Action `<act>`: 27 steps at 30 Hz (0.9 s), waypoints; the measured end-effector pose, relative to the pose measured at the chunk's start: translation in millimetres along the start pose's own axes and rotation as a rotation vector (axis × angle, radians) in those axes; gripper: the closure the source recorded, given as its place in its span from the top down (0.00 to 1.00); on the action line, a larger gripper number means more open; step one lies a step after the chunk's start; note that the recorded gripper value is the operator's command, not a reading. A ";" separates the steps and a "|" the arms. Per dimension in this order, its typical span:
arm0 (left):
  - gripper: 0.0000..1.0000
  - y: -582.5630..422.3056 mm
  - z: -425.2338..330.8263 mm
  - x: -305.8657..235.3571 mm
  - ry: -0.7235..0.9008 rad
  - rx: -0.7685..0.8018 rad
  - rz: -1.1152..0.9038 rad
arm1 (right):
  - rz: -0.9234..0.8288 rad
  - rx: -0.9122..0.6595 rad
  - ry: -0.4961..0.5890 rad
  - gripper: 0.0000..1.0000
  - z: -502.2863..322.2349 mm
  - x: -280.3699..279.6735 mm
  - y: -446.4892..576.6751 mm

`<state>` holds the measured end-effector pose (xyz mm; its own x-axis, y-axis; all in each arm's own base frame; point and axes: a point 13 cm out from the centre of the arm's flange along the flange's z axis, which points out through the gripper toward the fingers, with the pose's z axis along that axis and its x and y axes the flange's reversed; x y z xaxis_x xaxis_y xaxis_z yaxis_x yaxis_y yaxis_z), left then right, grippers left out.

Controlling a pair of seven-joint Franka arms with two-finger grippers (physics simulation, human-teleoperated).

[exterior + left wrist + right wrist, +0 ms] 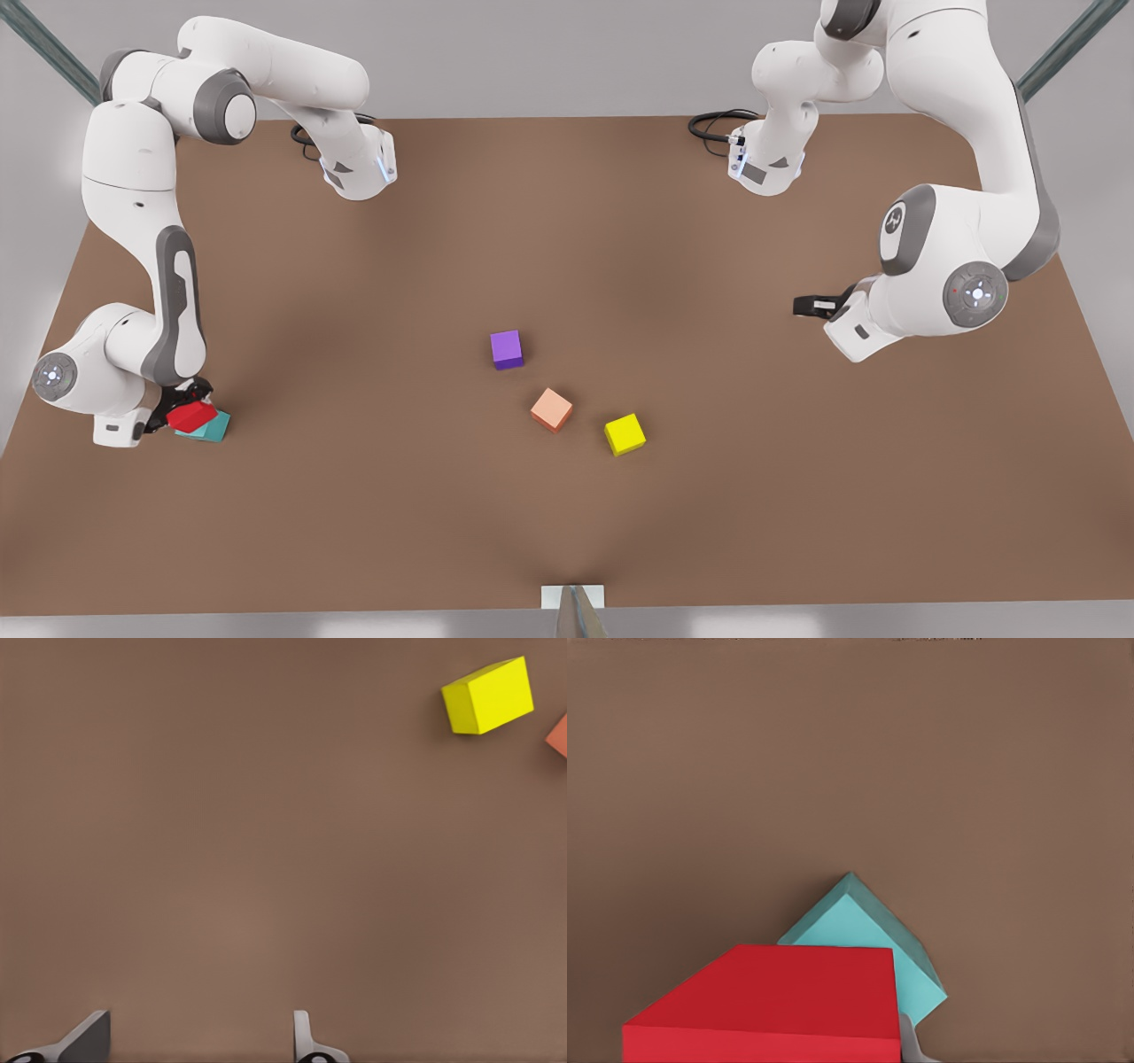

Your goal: Pick up red wooden cube and pass to hand red wooden cube and place in blue wooden cube

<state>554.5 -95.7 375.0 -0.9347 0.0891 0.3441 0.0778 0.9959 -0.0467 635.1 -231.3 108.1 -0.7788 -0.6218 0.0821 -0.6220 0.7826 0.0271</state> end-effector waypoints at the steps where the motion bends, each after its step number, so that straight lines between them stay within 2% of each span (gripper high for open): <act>1: 1.00 0.0 -0.1 0.0 0.000 0.000 -0.002 | 0.010 0.004 0.000 1.00 -0.4 -0.3 -0.9; 20: 1.00 1.5 3.0 -2.3 0.005 -0.001 -0.026 | 0.103 0.003 -0.014 1.00 0.5 -9.9 -5.0; 27: 1.00 1.2 2.9 -2.4 0.004 -0.002 -0.029 | 0.098 0.035 -0.062 1.00 -53.7 -32.1 -9.9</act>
<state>555.8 -94.8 371.4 -0.9351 0.0603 0.3493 0.0514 0.9981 -0.0346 670.7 -217.5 158.8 -0.8389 -0.5439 0.0209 -0.5442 0.8388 -0.0132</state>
